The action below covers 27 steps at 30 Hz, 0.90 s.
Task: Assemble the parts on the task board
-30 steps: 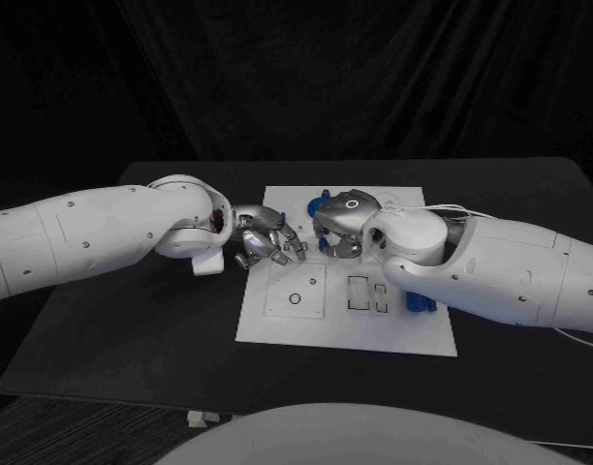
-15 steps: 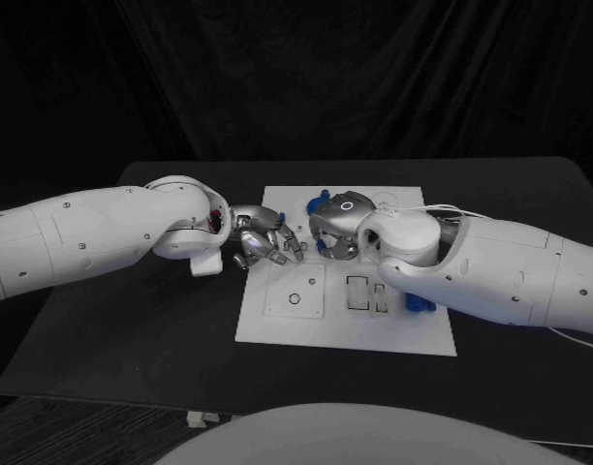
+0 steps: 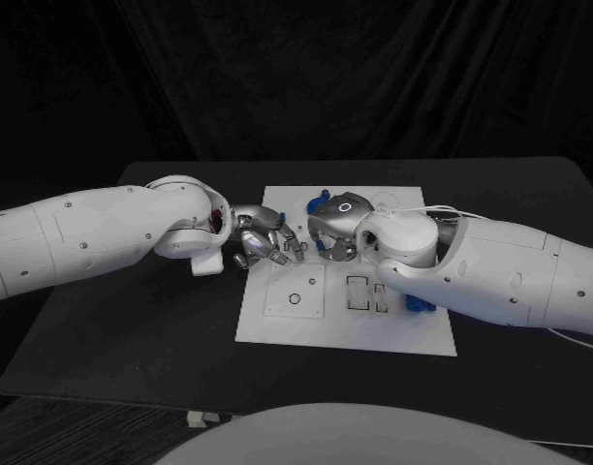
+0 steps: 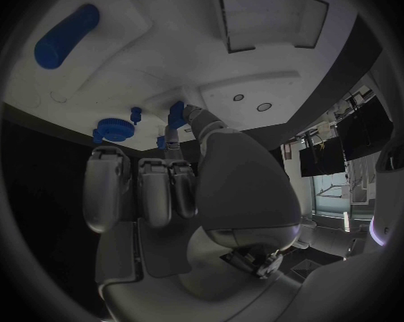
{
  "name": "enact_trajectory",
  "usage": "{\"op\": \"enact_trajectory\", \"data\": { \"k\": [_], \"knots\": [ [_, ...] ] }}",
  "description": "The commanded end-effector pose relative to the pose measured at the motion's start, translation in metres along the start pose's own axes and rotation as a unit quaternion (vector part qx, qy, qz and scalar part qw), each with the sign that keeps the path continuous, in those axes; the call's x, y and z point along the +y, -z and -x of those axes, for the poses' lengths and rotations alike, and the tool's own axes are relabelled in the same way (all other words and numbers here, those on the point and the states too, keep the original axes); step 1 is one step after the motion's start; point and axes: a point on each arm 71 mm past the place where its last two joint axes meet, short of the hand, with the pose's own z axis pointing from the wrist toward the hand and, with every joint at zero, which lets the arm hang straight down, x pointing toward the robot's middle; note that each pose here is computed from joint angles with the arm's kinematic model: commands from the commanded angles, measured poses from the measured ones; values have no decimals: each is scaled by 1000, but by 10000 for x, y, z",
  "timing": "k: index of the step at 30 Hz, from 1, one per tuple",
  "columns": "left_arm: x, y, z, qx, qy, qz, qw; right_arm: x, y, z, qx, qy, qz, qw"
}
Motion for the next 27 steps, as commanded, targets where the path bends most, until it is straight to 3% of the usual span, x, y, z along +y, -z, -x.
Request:
{"op": "enact_trajectory", "data": {
  "k": [1,18,27],
  "knots": [
    [-9,-9,-9,5,2,-2,1000,10,1,-43,13,12,-2,1000],
    [3,-15,-7,10,1,5,1000,3,6,-52,12,12,2,1000],
    [6,-14,-5,10,1,5,1000,-24,46,-33,-10,5,5,1000]
  ]
}}
